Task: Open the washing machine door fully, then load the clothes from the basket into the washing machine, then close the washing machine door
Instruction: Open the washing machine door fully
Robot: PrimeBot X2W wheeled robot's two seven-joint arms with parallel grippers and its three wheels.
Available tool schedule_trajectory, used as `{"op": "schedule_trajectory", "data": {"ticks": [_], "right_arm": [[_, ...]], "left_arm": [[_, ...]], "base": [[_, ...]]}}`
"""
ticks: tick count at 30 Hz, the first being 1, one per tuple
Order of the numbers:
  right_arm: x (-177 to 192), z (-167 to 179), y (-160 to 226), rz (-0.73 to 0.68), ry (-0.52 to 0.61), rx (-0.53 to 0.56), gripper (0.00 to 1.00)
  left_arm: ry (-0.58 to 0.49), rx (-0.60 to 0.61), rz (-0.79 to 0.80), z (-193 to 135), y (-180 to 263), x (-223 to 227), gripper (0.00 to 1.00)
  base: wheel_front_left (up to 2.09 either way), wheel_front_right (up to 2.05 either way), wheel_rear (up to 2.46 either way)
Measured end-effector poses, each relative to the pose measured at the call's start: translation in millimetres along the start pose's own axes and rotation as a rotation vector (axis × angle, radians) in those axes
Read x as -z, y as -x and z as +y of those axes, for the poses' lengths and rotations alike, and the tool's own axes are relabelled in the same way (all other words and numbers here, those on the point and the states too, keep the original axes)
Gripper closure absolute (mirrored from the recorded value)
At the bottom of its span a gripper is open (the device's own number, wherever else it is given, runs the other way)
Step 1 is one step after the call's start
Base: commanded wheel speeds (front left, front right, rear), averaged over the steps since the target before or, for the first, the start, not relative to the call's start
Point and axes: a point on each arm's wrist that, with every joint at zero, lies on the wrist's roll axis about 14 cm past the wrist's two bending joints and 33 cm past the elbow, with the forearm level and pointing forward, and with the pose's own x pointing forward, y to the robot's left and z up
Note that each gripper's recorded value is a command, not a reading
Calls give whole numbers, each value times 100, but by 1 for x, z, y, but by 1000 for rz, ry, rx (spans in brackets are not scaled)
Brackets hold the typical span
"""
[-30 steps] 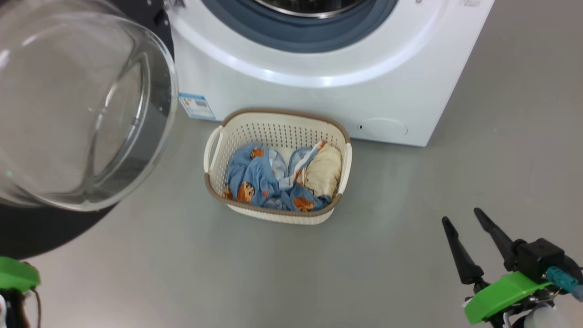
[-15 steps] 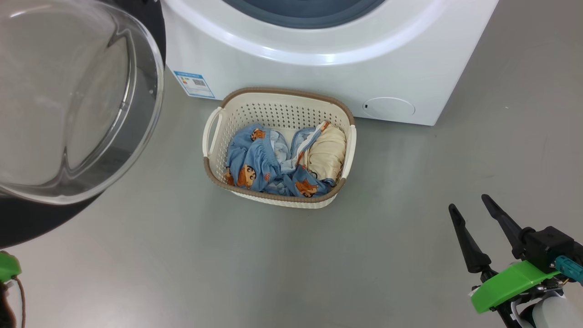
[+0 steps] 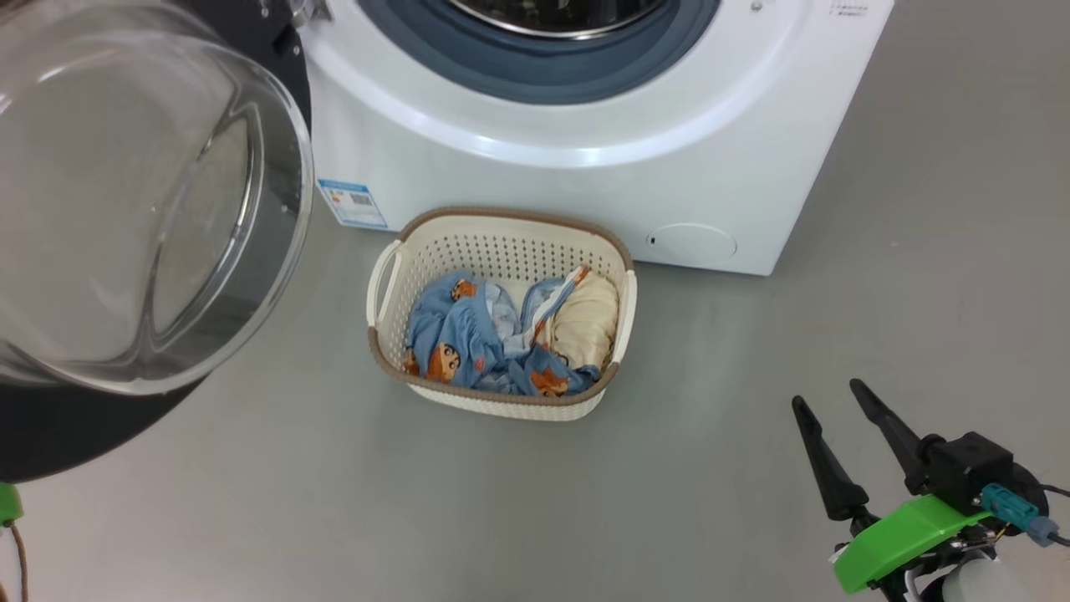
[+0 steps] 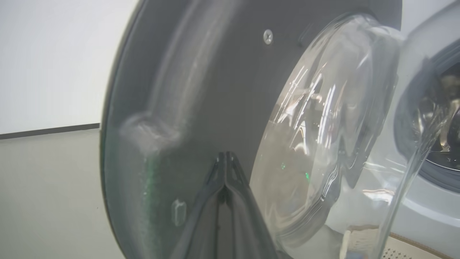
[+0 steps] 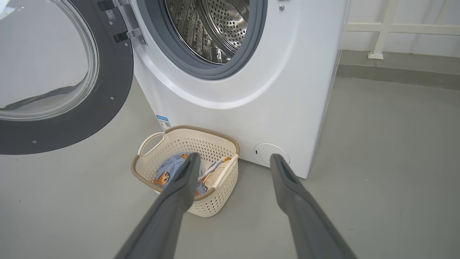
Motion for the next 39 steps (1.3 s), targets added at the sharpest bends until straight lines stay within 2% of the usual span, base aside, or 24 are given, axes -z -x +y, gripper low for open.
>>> {"op": "schedule_trajectory", "data": {"ticks": [6,13,21,28,30,34,35,36,39], "right_arm": [[-9,9,11,-23,-16,9,0],[-28,17,25,-76,-28,25,0],[-54,13,45,-157,-27,69,0],[-59,0,67,-182,-24,135,0],[-62,-3,72,-192,-20,152,0],[-69,-12,83,-217,-15,187,0],[-70,-14,86,-222,-14,197,0],[-71,-19,93,-226,-11,218,0],[-68,-27,103,-224,-15,253,0]], "left_arm": [[17,48,-70,-10,10,-20,100],[65,164,-106,-44,29,-29,100],[113,286,-93,-89,55,-21,100],[127,350,-42,-110,77,-4,100],[124,372,-28,-115,82,0,96],[120,421,-7,-129,92,7,36],[118,437,-5,-134,95,7,4],[116,467,6,-143,99,10,0],[94,511,26,-156,107,17,0]], "base": [[0,0,0],[0,0,0],[0,0,0],[0,0,0],[0,0,0],[0,0,0],[0,0,0],[0,0,0],[0,0,0]]}}
